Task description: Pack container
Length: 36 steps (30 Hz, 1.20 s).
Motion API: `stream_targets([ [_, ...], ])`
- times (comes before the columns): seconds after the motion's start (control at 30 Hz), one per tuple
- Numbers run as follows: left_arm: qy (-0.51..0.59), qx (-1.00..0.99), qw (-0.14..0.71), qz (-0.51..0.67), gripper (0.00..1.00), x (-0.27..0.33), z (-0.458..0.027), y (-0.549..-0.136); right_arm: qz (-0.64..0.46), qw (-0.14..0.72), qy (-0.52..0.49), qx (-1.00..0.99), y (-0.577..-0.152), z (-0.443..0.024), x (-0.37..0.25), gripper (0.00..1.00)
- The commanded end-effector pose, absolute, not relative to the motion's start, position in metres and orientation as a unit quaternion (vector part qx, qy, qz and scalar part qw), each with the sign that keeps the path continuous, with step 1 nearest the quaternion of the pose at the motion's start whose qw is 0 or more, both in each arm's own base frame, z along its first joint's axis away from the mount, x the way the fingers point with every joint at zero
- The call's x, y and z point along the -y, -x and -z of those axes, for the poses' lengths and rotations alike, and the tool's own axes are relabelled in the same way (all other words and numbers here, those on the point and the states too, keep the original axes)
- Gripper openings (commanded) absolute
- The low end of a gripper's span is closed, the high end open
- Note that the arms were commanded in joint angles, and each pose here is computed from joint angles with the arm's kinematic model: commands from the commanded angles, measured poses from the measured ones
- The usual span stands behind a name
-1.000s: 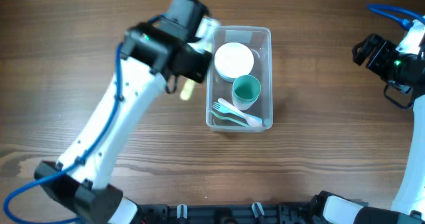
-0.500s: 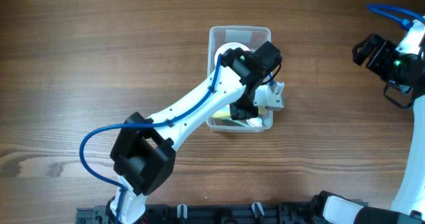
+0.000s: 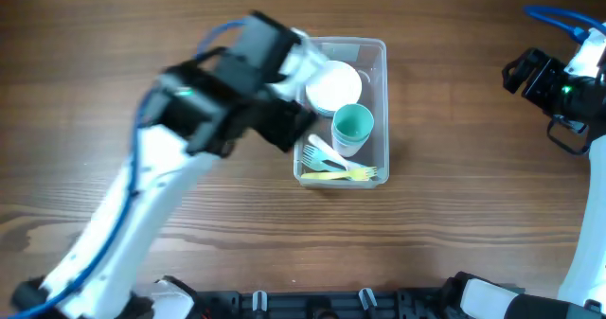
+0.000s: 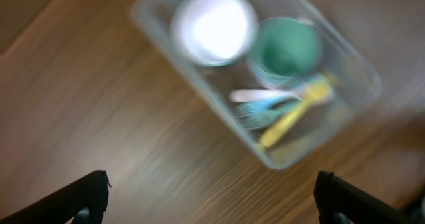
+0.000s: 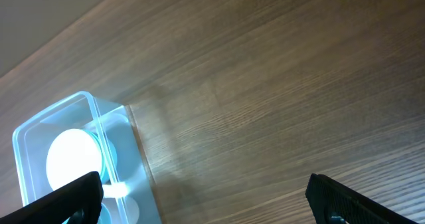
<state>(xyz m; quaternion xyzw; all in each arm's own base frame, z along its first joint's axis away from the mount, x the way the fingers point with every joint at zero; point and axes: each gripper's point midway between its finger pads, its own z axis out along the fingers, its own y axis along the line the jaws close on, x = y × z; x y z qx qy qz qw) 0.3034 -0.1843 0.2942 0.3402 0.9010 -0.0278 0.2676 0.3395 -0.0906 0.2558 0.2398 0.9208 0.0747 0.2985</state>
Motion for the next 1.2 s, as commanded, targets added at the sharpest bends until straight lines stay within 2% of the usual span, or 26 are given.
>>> stream_targets([
  [0.0,-0.078,-0.953,0.293,0.029,1.00,0.100,-0.318,-0.320,-0.078,0.297,-0.246,-0.920,-0.340,-0.254,0.091,1.00],
  [0.1,0.065,-0.957,0.284,0.017,1.00,0.039,-0.314,-0.331,-0.078,0.297,-0.246,-0.920,-0.340,-0.254,0.091,1.00],
  [0.17,0.130,-0.950,0.283,0.024,1.00,0.025,-0.314,-0.332,-0.078,0.297,-0.246,-0.920,-0.340,-0.254,0.091,1.00],
  [0.3,0.129,-0.950,0.283,0.023,1.00,0.025,-0.314,-0.332,-0.078,0.297,-0.246,-0.920,-0.340,-0.254,0.091,1.00],
  [0.43,0.077,-0.949,0.306,-0.019,1.00,0.016,-0.321,-0.338,-0.078,0.297,-0.246,-0.919,-0.341,-0.254,0.091,1.00],
  [0.53,-0.006,-0.924,0.383,0.007,1.00,0.031,-0.357,-0.346,-0.077,0.298,-0.245,-0.919,-0.341,-0.254,0.091,1.00],
  [0.6,-0.045,-0.904,0.424,0.028,1.00,0.040,-0.379,-0.333,-0.077,0.298,-0.245,-0.919,-0.341,-0.254,0.091,1.00],
  [0.7,-0.035,-0.894,0.445,0.038,1.00,0.030,-0.383,-0.299,-0.077,0.298,-0.245,-0.919,-0.341,-0.254,0.091,1.00],
  [0.83,-0.019,-0.888,0.457,0.052,1.00,0.020,-0.344,-0.265,-0.077,0.298,-0.245,-0.919,-0.341,-0.254,0.091,1.00],
  [0.97,-0.039,-0.865,0.494,0.083,1.00,0.032,-0.281,-0.243,-0.077,0.298,-0.245,-0.919,-0.341,-0.254,0.091,1.00],
  [1.03,-0.055,-0.863,0.489,0.112,1.00,0.043,-0.232,-0.225,-0.077,0.298,-0.245,-0.919,-0.341,-0.254,0.091,1.00],
  [1.17,-0.061,-0.862,0.488,0.127,1.00,0.048,-0.176,-0.205,-0.077,0.298,-0.245,-0.919,-0.341,-0.254,0.091,1.00],
])
